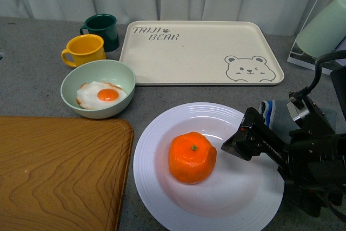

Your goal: Place orange and plate with both arms

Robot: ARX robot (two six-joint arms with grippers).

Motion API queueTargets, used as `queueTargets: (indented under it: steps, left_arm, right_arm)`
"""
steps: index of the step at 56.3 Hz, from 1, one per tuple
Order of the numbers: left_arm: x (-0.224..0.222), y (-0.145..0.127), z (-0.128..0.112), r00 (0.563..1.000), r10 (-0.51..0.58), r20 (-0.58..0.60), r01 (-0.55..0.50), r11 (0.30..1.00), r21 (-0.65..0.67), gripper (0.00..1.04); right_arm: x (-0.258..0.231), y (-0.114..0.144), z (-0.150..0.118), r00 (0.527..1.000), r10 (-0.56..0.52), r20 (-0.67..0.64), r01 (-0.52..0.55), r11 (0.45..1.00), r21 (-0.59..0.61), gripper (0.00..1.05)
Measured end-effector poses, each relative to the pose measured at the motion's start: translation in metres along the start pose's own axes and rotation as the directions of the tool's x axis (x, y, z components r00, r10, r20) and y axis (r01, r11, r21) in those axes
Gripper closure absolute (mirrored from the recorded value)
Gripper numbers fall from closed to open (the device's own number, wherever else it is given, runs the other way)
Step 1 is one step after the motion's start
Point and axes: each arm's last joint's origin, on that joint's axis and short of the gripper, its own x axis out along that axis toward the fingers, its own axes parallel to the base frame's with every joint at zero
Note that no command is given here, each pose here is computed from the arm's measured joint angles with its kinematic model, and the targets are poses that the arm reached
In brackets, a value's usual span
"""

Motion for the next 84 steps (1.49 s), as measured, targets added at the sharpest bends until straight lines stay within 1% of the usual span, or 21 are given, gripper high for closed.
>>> queueTargets:
  steps: [2, 18, 22, 26, 37, 43, 46, 49, 57, 62, 66, 70, 74, 76, 84]
  left_arm:
    - [0.0, 0.0, 0.0, 1.0, 0.0, 0.0, 0.0, 1.0, 0.0, 0.07]
    - [0.0, 0.0, 0.0, 1.0, 0.0, 0.0, 0.0, 1.0, 0.0, 0.07]
    - [0.0, 0.0, 0.0, 1.0, 0.0, 0.0, 0.0, 1.0, 0.0, 0.07]
    - [0.0, 0.0, 0.0, 1.0, 0.0, 0.0, 0.0, 1.0, 0.0, 0.07]
    - [0.0, 0.0, 0.0, 1.0, 0.0, 0.0, 0.0, 1.0, 0.0, 0.07]
    - [0.0, 0.0, 0.0, 1.0, 0.0, 0.0, 0.0, 1.0, 0.0, 0.07]
    - [0.0, 0.0, 0.0, 1.0, 0.0, 0.0, 0.0, 1.0, 0.0, 0.07]
    - [0.0, 0.0, 0.0, 1.0, 0.0, 0.0, 0.0, 1.0, 0.0, 0.07]
    - [0.0, 0.0, 0.0, 1.0, 0.0, 0.0, 0.0, 1.0, 0.0, 0.07]
    - [0.0, 0.0, 0.0, 1.0, 0.0, 0.0, 0.0, 1.0, 0.0, 0.07]
    - [0.0, 0.0, 0.0, 1.0, 0.0, 0.0, 0.0, 1.0, 0.0, 0.07]
    - [0.0, 0.0, 0.0, 1.0, 0.0, 0.0, 0.0, 1.0, 0.0, 0.07]
    - [0.0, 0.0, 0.0, 1.0, 0.0, 0.0, 0.0, 1.0, 0.0, 0.07]
    - [0.0, 0.0, 0.0, 1.0, 0.0, 0.0, 0.0, 1.0, 0.0, 0.07]
    - [0.0, 0.0, 0.0, 1.0, 0.0, 0.0, 0.0, 1.0, 0.0, 0.07]
  right_arm:
    - [0.001, -0.001, 0.001, 1.0, -0.015, -0.011, 0.015, 1.0, 0.008, 0.33]
    - [0.003, -0.009, 0.001, 0.996, -0.076, -0.047, 0.078, 0.996, 0.039, 0.76]
    - [0.002, -0.01, 0.001, 0.996, -0.061, -0.067, 0.063, 0.997, 0.034, 0.85]
    - [0.001, -0.009, 0.001, 0.996, -0.044, -0.077, 0.047, 0.998, 0.035, 0.9]
    - [-0.002, -0.007, 0.003, 0.997, 0.002, -0.073, 0.001, 1.0, 0.031, 0.95]
    - [-0.004, -0.005, 0.005, 0.996, 0.066, -0.053, -0.065, 0.998, 0.025, 0.98]
    - [-0.006, -0.003, 0.007, 0.993, 0.116, -0.018, -0.116, 0.993, 0.01, 1.0]
    - [-0.007, -0.002, 0.009, 0.99, 0.141, 0.027, -0.141, 0.99, -0.002, 1.01]
    - [-0.012, 0.0, 0.016, 0.977, 0.193, 0.095, -0.193, 0.981, -0.012, 1.01]
    - [-0.018, 0.005, 0.023, 0.958, 0.254, 0.131, -0.253, 0.967, -0.028, 1.01]
    - [-0.022, 0.012, 0.036, 0.94, 0.293, 0.177, -0.289, 0.956, -0.049, 1.01]
    - [-0.023, 0.018, 0.049, 0.93, 0.31, 0.198, -0.306, 0.951, -0.053, 1.01]
    - [-0.015, 0.027, 0.07, 0.921, 0.324, 0.215, -0.32, 0.946, -0.052, 1.01]
    - [-0.009, 0.031, 0.081, 0.92, 0.329, 0.213, -0.327, 0.944, -0.045, 1.01]
    - [0.009, 0.04, 0.105, 0.92, 0.333, 0.205, -0.335, 0.942, -0.026, 1.01]
